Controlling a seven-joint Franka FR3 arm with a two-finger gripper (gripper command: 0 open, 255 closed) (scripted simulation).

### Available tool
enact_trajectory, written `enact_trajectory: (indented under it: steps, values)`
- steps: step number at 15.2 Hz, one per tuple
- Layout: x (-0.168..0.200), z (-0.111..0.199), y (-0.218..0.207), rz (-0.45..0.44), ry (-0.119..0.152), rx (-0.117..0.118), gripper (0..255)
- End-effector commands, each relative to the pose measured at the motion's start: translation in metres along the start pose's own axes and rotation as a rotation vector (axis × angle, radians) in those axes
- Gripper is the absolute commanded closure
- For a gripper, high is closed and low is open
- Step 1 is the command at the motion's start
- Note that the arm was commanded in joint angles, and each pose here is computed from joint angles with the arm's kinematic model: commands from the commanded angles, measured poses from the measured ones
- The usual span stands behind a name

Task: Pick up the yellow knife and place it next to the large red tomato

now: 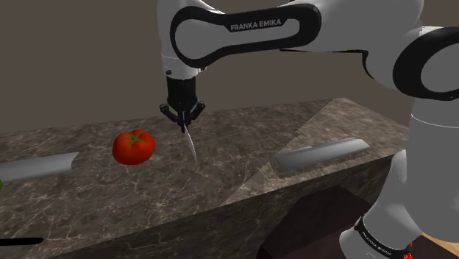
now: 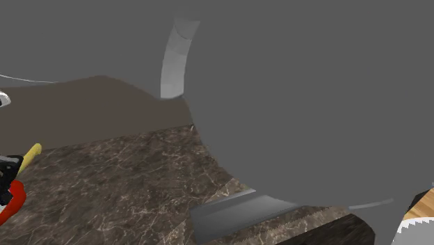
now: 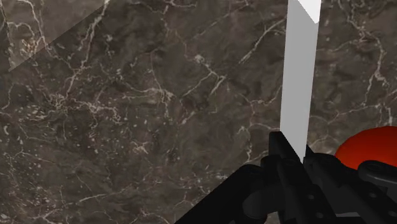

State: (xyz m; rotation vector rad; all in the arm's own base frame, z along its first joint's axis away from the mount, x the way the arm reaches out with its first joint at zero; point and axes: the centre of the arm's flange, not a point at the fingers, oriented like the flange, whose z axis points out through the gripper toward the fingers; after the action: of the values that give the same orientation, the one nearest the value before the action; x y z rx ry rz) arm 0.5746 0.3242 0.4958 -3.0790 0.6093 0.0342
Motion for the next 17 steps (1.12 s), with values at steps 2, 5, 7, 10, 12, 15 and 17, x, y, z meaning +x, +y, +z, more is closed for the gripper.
enact_trajectory:
  steps: [2, 5, 7, 10, 12, 15, 17]
  values:
    - [-0.010, 0.007, -0.021, 0.002, 0.000, 0.000, 255]
    - [-0.009, 0.023, -0.021, 0.002, 0.000, 0.000, 255]
    - [-0.009, 0.033, -0.021, 0.002, 0.000, 0.000, 255]
    - [-0.009, 0.049, -0.021, 0.002, 0.000, 0.000, 255]
    - [-0.009, 0.060, -0.021, 0.002, 0.000, 0.000, 255]
    - [-0.008, 0.076, -0.021, 0.002, 0.000, 0.000, 255]
    - [-0.008, 0.086, -0.021, 0.002, 0.000, 0.000, 255]
